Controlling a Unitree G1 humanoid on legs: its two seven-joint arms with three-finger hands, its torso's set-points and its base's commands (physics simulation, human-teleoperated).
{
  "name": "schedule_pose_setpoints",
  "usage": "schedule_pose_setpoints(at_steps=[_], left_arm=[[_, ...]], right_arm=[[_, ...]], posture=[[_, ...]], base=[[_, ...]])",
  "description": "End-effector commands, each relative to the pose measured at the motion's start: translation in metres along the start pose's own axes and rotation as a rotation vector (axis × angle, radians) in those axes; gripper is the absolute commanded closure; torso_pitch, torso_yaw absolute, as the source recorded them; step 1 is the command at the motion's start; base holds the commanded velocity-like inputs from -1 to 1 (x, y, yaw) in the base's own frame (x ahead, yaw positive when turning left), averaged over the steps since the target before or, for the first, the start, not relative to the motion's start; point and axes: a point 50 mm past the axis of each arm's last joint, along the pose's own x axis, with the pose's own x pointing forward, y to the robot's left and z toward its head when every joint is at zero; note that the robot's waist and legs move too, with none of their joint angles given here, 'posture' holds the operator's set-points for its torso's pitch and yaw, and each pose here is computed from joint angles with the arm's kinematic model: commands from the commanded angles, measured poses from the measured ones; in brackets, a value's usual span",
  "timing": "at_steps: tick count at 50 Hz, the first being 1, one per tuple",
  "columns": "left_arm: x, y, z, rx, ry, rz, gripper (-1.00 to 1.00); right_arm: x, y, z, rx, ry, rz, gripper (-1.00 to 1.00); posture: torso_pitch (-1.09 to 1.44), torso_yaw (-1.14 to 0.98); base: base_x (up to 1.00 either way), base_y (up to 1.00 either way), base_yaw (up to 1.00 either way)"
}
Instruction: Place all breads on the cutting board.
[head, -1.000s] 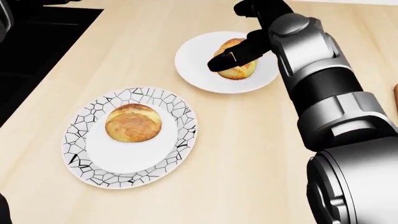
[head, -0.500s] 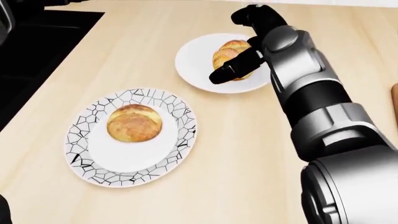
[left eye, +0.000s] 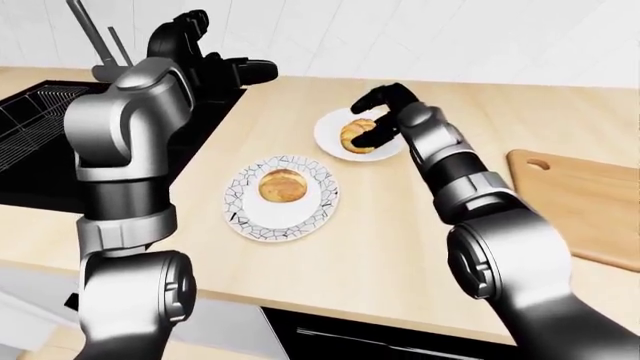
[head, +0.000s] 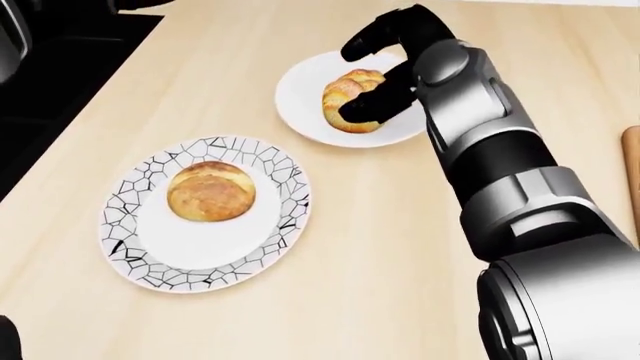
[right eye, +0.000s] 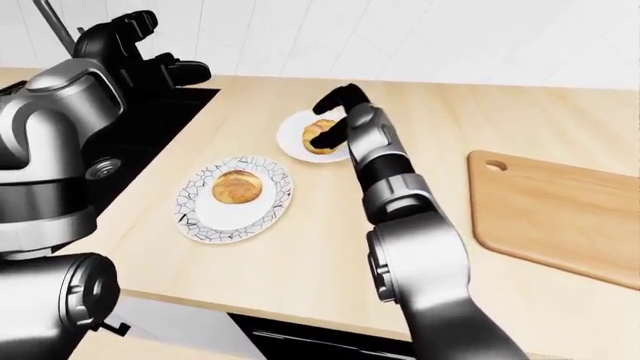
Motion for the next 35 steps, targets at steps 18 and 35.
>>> schedule_pose_setpoints(at_steps=[18,35], left_arm=[[-0.008,0.001,0.02,-0.002,-0.101,-0.005,-1.0],[-0.027,0.008,-0.01,0.09,-0.046,-0.047,-1.0]], right_arm=[[-0.012,-0.028,0.046,0.253,-0.117,-0.128,1.0],[-0.033,-0.062,0.089,0.274,-0.19,-0.179,1.0]], posture=[[0.0,0.0],[0.0,0.0]], base=[[0.0,0.0,0.0],[0.0,0.0,0.0]])
